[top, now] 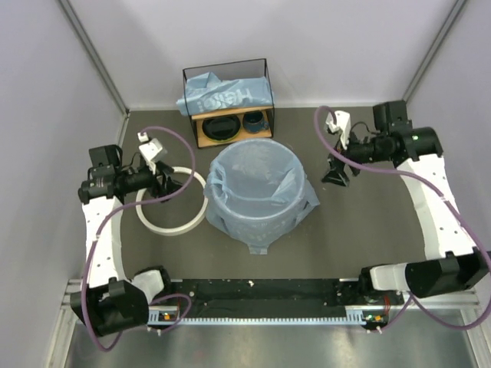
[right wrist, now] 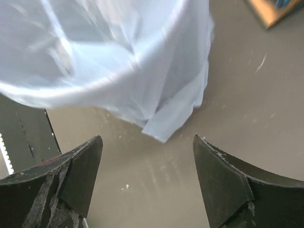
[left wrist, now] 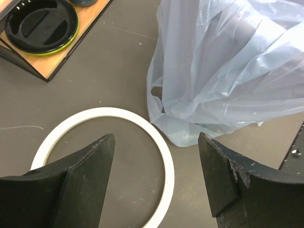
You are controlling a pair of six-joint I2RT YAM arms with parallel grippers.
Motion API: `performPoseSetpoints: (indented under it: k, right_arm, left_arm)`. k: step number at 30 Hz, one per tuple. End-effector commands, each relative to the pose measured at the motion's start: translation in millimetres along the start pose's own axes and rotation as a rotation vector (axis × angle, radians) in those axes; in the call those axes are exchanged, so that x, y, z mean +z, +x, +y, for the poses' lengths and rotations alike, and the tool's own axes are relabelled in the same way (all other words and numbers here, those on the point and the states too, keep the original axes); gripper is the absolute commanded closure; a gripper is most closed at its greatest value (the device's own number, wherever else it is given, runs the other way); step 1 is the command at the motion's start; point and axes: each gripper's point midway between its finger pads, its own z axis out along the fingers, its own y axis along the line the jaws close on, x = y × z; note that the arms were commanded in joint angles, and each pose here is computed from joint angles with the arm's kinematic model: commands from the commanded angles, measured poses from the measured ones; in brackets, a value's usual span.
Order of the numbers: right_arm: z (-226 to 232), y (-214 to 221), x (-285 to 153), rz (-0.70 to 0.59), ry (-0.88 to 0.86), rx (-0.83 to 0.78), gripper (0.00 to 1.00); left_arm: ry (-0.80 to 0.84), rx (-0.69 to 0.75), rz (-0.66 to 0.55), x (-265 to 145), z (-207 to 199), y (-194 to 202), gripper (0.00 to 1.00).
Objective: Put the trash bags into the trash bin
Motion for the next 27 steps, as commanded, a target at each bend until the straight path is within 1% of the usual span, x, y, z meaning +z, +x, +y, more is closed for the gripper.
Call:
performPoseSetpoints:
  k: [1,2,3,4,5,6,7,9,10,12,13,15,18,19,20,21,22,23,24,25,27]
  right_arm:
    - [54,-72,-27,-0.041,-0.046,-0.070,0.21]
    - [61,-85,-25,-0.051,-0.062,-0.091,0.20]
    - [62,-92,-15,-0.037,-0.090,-0.094,0.20]
    - [83,-113,-13,-0.063,-0.137,-0.148,0.20]
    - [85,-119,-8,-0.057,-0.144,-0.170,0.20]
    - [88,-122,6,-0.037,-0.176,-0.178,0.21]
    - [101,-132,12,-0.046,-0.209,-0.229,0.22]
    - [107,-133,29,-0.009,-0.227,-0.274,0.23]
    - [118,-132,45,0.018,-0.267,-0.319,0.24]
    - [121,-128,60,0.056,-0.281,-0.347,0.25]
    - [123,-123,73,0.083,-0.306,-0.356,0.29]
    - [133,-120,85,0.105,-0.334,-0.387,0.30]
    - [136,-104,106,0.154,-0.370,-0.411,0.35]
    - [136,-89,115,0.193,-0.388,-0.398,0.38]
    - [135,-83,120,0.209,-0.384,-0.409,0.40]
    - [131,-80,130,0.207,-0.370,-0.420,0.41]
    - [127,-65,140,0.240,-0.362,-0.409,0.45]
    - [119,-59,147,0.261,-0.327,-0.421,0.46]
    - [109,-64,159,0.233,-0.270,-0.429,0.50]
    - [102,-51,168,0.268,-0.247,-0.423,0.55]
    - [82,-42,183,0.314,-0.156,-0.406,0.59]
  left_arm:
    - [-0.007,-0.085,-0.073,-5,-9,-16,0.23]
    - [-0.020,-0.118,-0.091,-7,-13,-19,0.23]
    - [-0.031,-0.117,-0.105,-7,-13,-20,0.23]
    - [-0.032,-0.135,-0.112,-4,-15,-14,0.23]
    - [-0.048,-0.111,-0.151,-7,-15,-24,0.22]
    - [-0.056,-0.107,-0.164,-7,-16,-25,0.22]
    - [-0.061,-0.123,-0.167,-6,-16,-22,0.22]
    - [-0.072,-0.120,-0.189,-9,-20,-27,0.23]
    - [-0.070,-0.128,-0.191,-9,-21,-27,0.23]
    - [-0.068,-0.146,-0.199,-10,-25,-28,0.23]
    - [-0.072,-0.140,-0.203,-11,-27,-29,0.23]
    - [-0.089,-0.142,-0.206,-13,-28,-29,0.23]
    - [-0.108,-0.141,-0.214,-14,-29,-29,0.24]
    - [-0.109,-0.139,-0.219,-15,-29,-30,0.24]
    - [-0.111,-0.151,-0.225,-15,-29,-31,0.25]
    - [-0.110,-0.161,-0.227,-14,-29,-31,0.25]
    - [-0.118,-0.164,-0.229,-15,-28,-31,0.25]
    - [-0.119,-0.167,-0.232,-15,-27,-32,0.25]
    - [-0.118,-0.170,-0.232,-14,-28,-32,0.25]
    - [-0.126,-0.170,-0.233,-15,-26,-32,0.25]
    - [-0.129,-0.177,-0.232,-14,-26,-31,0.25]
